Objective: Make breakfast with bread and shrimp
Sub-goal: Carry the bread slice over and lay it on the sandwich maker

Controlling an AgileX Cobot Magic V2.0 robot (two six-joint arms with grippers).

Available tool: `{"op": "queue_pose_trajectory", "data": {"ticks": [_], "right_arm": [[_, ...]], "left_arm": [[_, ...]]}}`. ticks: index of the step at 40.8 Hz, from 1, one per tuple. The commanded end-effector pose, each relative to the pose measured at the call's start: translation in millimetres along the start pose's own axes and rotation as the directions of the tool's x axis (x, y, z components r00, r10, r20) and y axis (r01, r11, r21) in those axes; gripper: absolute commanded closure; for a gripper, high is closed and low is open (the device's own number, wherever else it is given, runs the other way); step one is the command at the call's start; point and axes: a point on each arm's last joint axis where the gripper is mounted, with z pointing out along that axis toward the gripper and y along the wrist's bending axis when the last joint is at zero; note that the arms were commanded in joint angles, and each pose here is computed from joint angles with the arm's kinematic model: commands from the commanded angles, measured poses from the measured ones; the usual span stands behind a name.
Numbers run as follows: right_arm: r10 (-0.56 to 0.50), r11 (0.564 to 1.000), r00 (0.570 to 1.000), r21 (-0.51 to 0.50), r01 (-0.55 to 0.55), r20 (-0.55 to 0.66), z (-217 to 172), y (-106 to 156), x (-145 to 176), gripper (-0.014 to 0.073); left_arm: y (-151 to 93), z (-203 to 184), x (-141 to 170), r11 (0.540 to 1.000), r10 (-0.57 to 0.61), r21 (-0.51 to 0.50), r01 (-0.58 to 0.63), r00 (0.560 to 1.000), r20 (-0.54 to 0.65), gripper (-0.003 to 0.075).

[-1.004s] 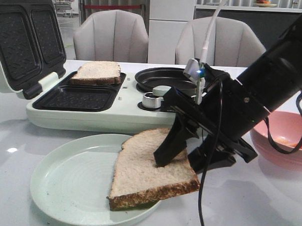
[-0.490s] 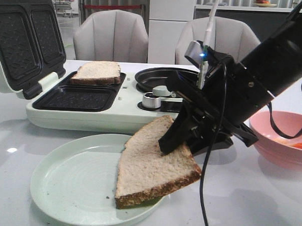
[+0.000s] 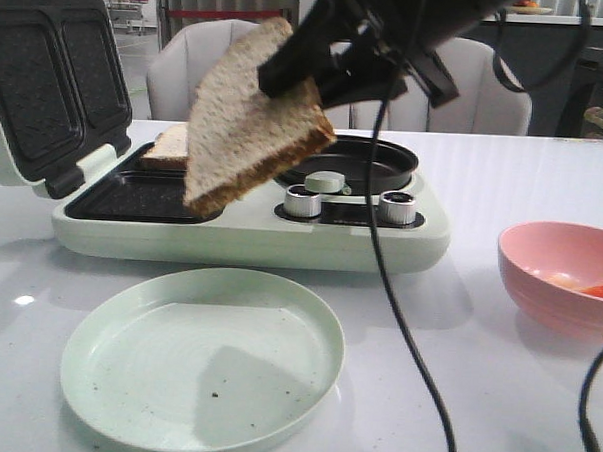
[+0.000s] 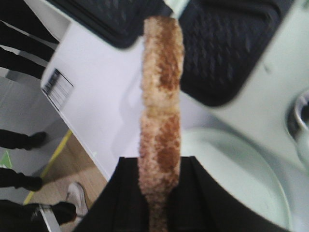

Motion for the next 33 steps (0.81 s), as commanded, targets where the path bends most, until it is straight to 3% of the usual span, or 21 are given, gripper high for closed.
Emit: {"op": "queue_pose_trajectory", "data": {"ticks": [1,14,27,33], "right_arm": [[-0.003,0.998,0.993,-0.066,0.01,0.114,-1,22,-30,0.056],[0.068,0.988,0.988,-0.146,-0.047,0.14,67,4,-69,0.056],[0.175,0.973,0.972,-0.176,-0.147,0.154,108,-23,-76,0.0555],[0.182,0.973,0.974,-0.17,-0.158,0.136,117,-26,-71,0.0414]], "left_arm": [[-3,-5,-12,1.0,0.002,0.029,-0.005,0.996,0.088,0.0234],[-3,-5,-12,1.0,0.002,0.029,-0.005,0.996,0.088,0.0234],[-3,-5,-12,1.0,0.002,0.029,-0.005,0.996,0.088,0.0234],[-3,-5,-12,1.0,0.002,0.029,-0.005,0.996,0.088,0.0234]]}}
